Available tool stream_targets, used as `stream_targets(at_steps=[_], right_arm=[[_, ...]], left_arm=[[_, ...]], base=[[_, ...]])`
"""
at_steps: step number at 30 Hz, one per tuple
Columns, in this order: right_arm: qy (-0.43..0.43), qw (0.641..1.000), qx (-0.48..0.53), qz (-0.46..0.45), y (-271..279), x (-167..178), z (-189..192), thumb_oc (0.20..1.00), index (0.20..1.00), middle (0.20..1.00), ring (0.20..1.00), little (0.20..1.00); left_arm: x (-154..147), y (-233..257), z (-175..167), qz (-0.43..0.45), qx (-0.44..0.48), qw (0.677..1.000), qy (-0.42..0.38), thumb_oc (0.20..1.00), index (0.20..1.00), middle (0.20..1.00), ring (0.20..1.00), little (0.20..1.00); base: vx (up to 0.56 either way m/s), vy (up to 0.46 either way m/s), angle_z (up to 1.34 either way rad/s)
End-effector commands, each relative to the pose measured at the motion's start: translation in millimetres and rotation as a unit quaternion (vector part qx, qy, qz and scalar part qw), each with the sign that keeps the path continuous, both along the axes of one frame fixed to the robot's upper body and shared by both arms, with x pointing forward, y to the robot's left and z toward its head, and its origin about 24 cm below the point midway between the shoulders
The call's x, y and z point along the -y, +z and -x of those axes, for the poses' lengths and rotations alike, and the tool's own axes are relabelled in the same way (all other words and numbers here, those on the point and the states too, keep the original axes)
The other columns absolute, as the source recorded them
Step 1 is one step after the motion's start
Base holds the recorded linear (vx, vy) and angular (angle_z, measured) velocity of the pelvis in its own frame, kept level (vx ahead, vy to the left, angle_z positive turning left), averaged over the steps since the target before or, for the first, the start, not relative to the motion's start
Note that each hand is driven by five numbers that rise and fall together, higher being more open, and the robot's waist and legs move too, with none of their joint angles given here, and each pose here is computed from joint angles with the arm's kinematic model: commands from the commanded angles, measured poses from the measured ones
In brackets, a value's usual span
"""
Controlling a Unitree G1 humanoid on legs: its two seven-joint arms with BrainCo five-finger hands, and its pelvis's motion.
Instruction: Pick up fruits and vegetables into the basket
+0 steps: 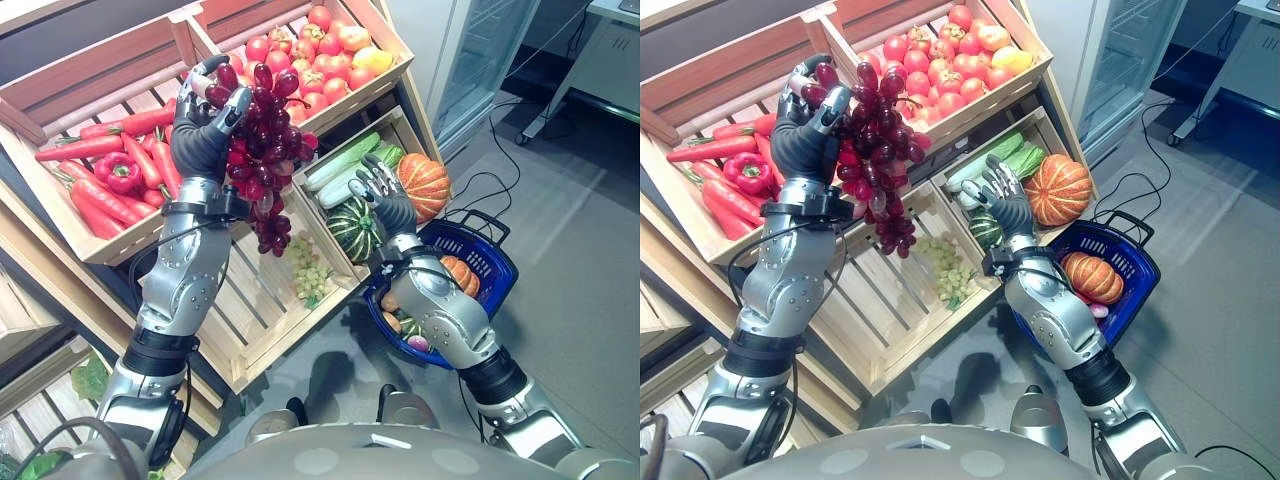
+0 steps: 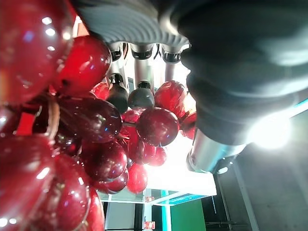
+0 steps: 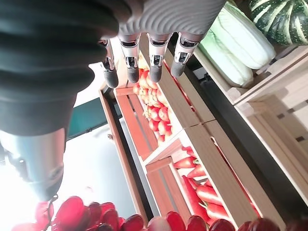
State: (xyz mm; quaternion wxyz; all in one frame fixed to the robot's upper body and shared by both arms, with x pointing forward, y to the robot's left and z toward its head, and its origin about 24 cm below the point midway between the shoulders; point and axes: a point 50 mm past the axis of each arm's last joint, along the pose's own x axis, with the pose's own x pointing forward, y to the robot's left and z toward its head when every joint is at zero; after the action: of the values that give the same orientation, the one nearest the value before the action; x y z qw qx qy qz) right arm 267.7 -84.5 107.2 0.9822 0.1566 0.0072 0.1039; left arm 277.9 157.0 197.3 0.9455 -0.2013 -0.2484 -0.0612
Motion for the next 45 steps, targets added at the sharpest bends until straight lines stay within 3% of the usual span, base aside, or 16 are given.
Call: stream_targets(at_steps=[1,6,10,21,27,30,34,45], right_arm=[[0.08,0.995,0.023,-0.06,17,-25,1,1.0,1.0,1.0,1.0,1.0],[0.149,0.987,0.028,-0.051,17,-38,3,1.0,1.0,1.0,1.0,1.0],[0.191,0.974,0.076,-0.098,34,-43,3,1.0,1.0,1.0,1.0,1.0],[0.351,0.898,0.224,-0.139,94,-72,35,1.0,1.0,1.0,1.0,1.0],[0.34,0.904,0.233,-0.117,105,-83,35,1.0,1.0,1.0,1.0,1.0],[0.285,0.932,0.194,-0.112,100,-81,24,1.0,1.0,1.0,1.0,1.0],[0.252,0.942,0.182,-0.129,99,-74,17,1.0,1.0,1.0,1.0,1.0],[0.341,0.916,0.192,-0.094,103,-94,32,1.0,1.0,1.0,1.0,1.0]], left_arm=[[-5,45,11,0.0,0.119,0.993,0.004,0.2,0.2,0.2,0.2,0.2],[4,42,9,-0.017,0.115,0.993,-0.02,0.2,0.2,0.2,0.2,0.2],[9,42,8,-0.028,0.108,0.994,-0.024,0.2,0.2,0.2,0.2,0.2],[16,33,-7,-0.062,0.059,0.996,-0.004,0.2,0.2,0.2,0.2,0.2],[30,31,-12,-0.077,0.041,0.996,-0.029,0.2,0.2,0.2,0.2,0.2],[36,31,-13,-0.077,0.036,0.996,-0.036,0.2,0.2,0.2,0.2,0.2],[39,35,-13,-0.068,0.035,0.996,-0.044,0.2,0.2,0.2,0.2,0.2],[47,43,-11,-0.066,0.052,0.995,-0.062,0.2,0.2,0.2,0.2,0.2]], base=[[0.0,0.0,0.0],[-0.01,-0.029,0.03],[-0.01,-0.019,0.12],[0.0,-0.001,0.02],[0.0,-0.005,0.09],[0.0,0.0,0.0],[-0.01,0.003,0.0],[0.0,0.001,0.0]])
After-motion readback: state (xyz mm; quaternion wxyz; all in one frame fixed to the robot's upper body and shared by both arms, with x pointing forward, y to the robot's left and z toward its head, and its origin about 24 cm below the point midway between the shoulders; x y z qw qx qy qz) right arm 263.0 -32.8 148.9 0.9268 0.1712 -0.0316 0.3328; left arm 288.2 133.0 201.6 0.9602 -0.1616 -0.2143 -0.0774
